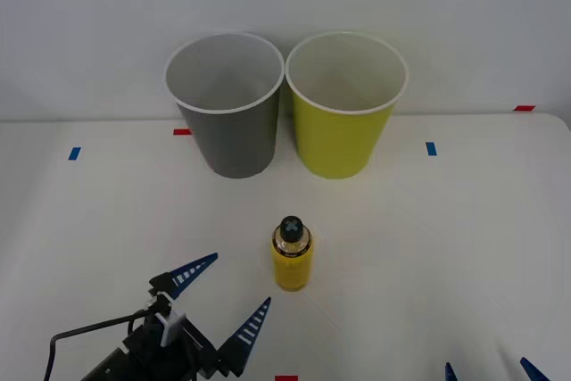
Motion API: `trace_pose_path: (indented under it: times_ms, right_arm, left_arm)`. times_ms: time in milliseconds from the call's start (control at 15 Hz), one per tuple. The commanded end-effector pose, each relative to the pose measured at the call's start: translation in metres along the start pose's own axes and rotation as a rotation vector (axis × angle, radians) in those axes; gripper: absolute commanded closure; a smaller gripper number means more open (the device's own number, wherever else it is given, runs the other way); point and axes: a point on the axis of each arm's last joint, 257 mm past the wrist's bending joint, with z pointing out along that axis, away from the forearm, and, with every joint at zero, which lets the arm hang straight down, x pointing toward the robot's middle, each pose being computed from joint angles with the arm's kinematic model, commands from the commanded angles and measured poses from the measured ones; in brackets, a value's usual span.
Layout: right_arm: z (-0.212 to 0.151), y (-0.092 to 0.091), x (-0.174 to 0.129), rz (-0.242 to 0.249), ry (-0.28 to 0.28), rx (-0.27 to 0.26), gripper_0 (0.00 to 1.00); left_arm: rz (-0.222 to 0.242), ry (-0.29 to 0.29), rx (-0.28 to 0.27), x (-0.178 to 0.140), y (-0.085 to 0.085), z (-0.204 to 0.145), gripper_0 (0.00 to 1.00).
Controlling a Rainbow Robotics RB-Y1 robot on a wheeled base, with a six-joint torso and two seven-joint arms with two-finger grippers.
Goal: Put cans in the gray bin and PET bottles in the light green bin.
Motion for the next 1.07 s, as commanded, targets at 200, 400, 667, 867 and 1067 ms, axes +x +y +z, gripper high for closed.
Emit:
trace_pose_path:
  times_ms: [200,400,667,867,1067]
  right_arm:
    - [0.000,0.000,0.000,0.000,0.000,0.000,0.00]
    - [0.000,0.000,0.000,0.000,0.000,0.000,0.00]
    - [0.000,0.000,0.000,0.000,0.000,0.000,0.00]
    - [0.000,0.000,0.000,0.000,0.000,0.000,0.00]
    - [0.000,0.000,0.000,0.000,0.000,0.000,0.00]
  left_arm:
    - [-0.011,-0.018,0.022,0.003,-0.011,0.024,0.00]
    - [-0.017,-0.037,0.020,0.002,-0.013,0.041,0.00]
    - [-0.042,-0.055,0.048,-0.007,-0.029,0.059,0.00]
    - [-0.048,-0.065,0.070,-0.014,-0.036,0.071,0.00]
    - [-0.038,-0.059,0.069,-0.015,-0.037,0.077,0.00]
